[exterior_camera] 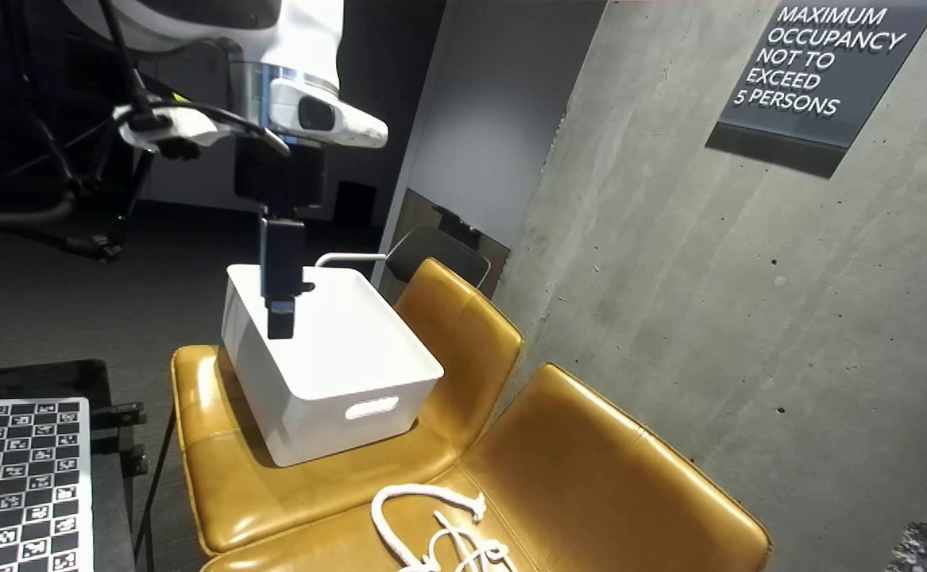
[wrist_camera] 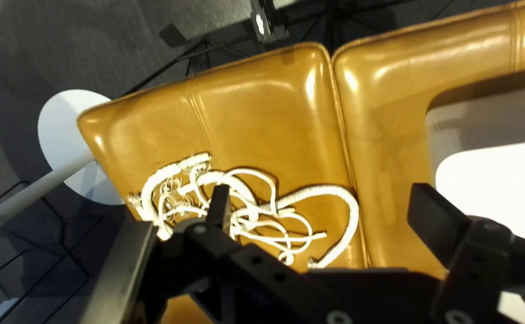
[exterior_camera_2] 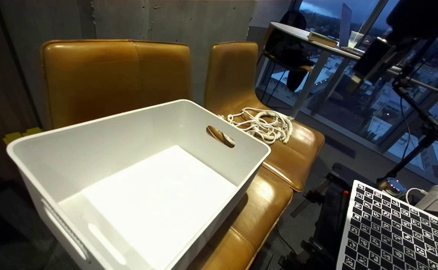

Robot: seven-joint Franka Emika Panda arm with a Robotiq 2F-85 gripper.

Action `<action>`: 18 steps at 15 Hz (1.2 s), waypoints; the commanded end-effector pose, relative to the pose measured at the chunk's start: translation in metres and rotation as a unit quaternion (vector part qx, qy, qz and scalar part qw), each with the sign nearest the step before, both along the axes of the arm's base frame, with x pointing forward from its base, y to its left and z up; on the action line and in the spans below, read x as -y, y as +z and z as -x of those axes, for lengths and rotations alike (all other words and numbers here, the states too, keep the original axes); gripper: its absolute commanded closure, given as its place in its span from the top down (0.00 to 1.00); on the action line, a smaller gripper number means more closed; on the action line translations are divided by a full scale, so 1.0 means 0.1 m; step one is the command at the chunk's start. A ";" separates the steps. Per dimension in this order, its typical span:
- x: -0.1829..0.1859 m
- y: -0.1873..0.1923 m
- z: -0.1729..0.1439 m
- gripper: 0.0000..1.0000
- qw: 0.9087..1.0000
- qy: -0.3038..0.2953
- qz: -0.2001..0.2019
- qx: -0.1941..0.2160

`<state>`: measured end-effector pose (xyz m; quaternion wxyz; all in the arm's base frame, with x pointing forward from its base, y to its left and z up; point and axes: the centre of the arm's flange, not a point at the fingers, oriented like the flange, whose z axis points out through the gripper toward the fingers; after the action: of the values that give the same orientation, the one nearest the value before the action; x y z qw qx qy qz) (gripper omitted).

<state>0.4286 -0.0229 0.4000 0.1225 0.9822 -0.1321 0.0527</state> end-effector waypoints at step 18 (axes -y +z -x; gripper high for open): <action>0.79 -2.05 -2.04 1.00 0.932 -0.349 -0.064 0.072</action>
<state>0.5993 -0.1059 0.2197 0.0604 0.8840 -0.4563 0.0815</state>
